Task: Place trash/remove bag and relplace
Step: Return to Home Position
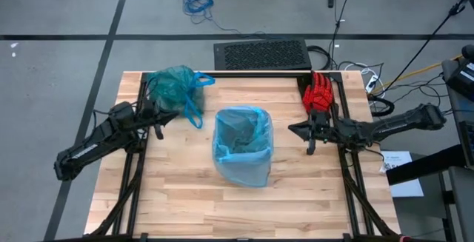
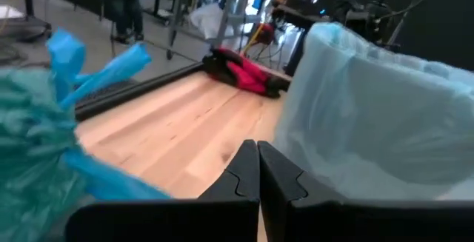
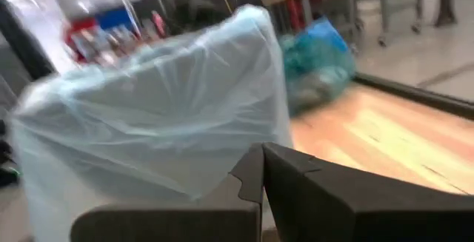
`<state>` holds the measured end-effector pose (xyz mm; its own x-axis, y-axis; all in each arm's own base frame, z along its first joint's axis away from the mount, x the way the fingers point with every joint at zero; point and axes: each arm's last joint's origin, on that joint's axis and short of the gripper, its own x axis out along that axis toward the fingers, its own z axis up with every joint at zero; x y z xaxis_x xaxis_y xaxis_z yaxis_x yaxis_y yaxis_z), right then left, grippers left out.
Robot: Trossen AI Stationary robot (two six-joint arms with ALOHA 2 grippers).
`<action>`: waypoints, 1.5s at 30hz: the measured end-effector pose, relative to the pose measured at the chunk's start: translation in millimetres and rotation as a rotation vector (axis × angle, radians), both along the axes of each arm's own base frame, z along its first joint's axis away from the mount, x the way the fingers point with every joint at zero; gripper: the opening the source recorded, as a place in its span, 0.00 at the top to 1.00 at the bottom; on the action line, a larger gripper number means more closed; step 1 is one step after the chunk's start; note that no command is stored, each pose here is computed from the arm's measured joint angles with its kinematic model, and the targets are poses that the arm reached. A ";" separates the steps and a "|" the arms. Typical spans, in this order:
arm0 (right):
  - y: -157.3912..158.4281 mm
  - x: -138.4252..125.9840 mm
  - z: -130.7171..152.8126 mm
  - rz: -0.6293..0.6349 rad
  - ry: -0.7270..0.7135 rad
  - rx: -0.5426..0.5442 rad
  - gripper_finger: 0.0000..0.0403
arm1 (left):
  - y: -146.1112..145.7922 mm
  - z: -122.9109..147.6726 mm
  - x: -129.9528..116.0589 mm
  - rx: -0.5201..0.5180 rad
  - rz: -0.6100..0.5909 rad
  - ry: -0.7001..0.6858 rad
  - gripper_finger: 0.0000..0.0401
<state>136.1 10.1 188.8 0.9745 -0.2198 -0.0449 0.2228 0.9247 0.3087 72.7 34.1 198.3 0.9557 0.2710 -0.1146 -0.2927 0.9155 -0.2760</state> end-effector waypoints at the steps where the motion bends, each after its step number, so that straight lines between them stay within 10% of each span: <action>1: -0.1 -1.6 -5.4 0.009 -0.039 0.008 1.00 | 0.2 -1.0 0.0 -0.005 0.008 0.007 1.00; 15: -8.9 -4.2 -20.1 0.035 -0.006 -0.148 1.00 | 1.9 -14.9 9.7 0.037 -0.029 -0.067 1.00; 29: -8.5 -24.4 72.0 -0.063 0.086 -0.347 1.00 | 0.6 -8.7 8.2 0.149 0.006 -0.035 1.00; 45: -7.6 -28.1 -1.3 -0.026 -0.036 -0.251 1.00 | -0.3 -25.5 12.2 0.135 -0.063 0.016 1.00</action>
<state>108.0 2.5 187.5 0.9684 -0.2446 0.0487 0.2404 0.9675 0.0787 84.9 33.8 172.7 0.9698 0.2241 -0.0966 -0.2365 0.9608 -0.1445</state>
